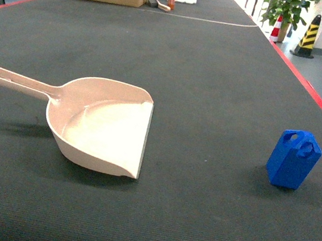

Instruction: Place part in tray to right shelf

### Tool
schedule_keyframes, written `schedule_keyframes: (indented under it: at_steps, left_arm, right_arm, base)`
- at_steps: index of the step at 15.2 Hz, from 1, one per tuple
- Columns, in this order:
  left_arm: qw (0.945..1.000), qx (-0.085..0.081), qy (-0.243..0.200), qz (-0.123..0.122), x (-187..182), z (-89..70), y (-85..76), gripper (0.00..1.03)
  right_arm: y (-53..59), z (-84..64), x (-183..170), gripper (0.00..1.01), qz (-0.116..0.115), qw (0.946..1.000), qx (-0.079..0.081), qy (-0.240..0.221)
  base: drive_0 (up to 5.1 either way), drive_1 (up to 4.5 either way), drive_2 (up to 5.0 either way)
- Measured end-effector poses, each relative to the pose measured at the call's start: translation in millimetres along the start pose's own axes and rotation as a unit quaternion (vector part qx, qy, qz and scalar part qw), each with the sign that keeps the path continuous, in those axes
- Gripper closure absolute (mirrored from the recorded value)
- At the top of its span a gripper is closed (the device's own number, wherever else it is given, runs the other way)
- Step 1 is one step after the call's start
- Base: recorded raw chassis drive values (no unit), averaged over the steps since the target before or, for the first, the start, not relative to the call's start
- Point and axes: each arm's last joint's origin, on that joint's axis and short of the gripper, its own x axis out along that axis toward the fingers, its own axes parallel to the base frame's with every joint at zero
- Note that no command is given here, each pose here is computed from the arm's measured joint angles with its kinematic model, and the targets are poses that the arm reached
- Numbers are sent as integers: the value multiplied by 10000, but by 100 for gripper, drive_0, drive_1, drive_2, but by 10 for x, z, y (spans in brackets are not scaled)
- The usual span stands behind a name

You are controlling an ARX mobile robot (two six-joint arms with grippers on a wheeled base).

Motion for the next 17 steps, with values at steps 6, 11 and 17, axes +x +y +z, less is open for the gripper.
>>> schedule_keyframes:
  at_steps: [6,11,17]
  left_arm:
    - [10000,0,0,0,0,0,0,5]
    - [10000,0,0,0,0,0,0,5]
    - [10000,0,0,0,0,0,0,5]
  right_arm:
    - [0,0,0,3,0,10000,0,0]
    - [0,0,0,3,0,10000,0,0]
    - [0,0,0,3,0,10000,2,0]
  base:
    - [0,0,0]
    - [0,0,0]
    - [0,0,0]
